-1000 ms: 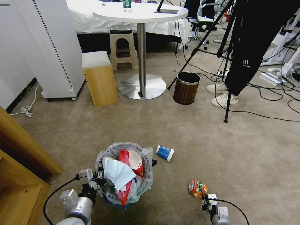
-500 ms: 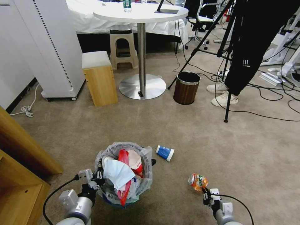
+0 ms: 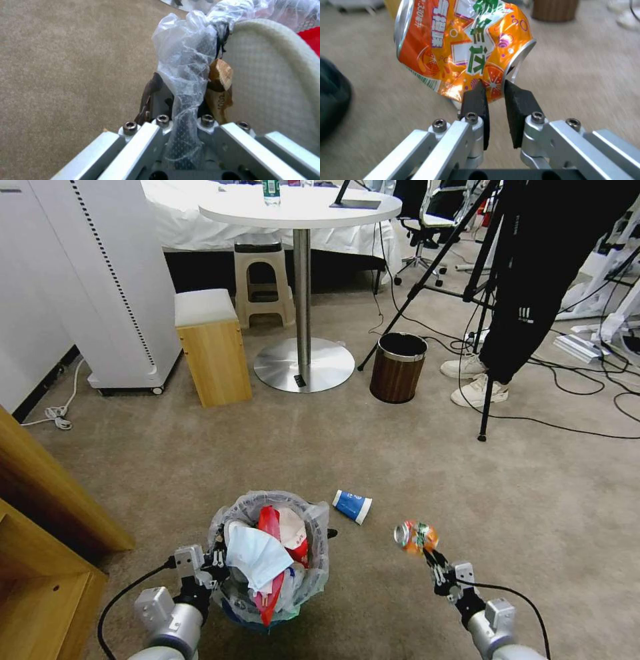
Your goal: Pick up the trash bin and place the garbage on the floor into it.
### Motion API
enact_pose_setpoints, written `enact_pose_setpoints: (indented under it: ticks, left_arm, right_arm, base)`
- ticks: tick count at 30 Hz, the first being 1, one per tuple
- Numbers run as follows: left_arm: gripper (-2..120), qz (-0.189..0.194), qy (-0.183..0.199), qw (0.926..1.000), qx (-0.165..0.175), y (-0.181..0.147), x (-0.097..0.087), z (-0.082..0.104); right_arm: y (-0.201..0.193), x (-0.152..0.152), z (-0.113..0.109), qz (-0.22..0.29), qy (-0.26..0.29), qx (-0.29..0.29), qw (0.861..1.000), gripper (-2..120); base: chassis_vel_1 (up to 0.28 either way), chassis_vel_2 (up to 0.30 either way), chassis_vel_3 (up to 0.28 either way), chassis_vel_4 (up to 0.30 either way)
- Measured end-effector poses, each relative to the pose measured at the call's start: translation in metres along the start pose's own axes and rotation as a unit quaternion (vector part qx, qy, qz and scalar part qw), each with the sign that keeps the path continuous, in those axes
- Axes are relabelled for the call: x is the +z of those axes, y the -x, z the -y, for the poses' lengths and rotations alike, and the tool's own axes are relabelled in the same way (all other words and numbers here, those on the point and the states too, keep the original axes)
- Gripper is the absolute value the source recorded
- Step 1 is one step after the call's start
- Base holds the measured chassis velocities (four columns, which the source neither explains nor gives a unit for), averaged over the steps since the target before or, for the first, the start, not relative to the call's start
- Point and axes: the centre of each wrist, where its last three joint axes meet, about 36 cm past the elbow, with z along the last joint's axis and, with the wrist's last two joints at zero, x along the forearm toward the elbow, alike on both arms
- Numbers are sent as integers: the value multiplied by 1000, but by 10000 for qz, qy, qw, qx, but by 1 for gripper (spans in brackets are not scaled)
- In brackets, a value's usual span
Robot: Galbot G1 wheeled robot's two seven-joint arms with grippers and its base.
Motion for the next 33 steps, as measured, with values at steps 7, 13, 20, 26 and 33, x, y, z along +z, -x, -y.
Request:
enact_pose_setpoints:
  ticks: [7,13,20,26,33]
  left_arm:
    - [1,-71,54,9999,48,1,5,2]
    - [1,-109,83,9999,78,2,8,3]
    - [1,-189,169,9996,138,5,14,6]
    - [1,-251,244,9992,195,6,18,11]
    - [1,-296,297,9988,233,8,22,15]
  right_arm:
    - [5,-14,-6,798,49,-514,9955,11]
    - [11,-23,-13,1377,159,-989,9854,11]
    - [19,-53,-19,2207,10,-2239,9493,11]
    - [25,-77,-15,2475,-316,-3085,9179,11]
    - [25,-93,-14,2399,-464,-3708,8960,11]
  base:
    - [0,0,0,0]
    - [0,0,0,0]
    - [0,0,0,0]
    - [0,0,0,0]
    - [0,0,0,0]
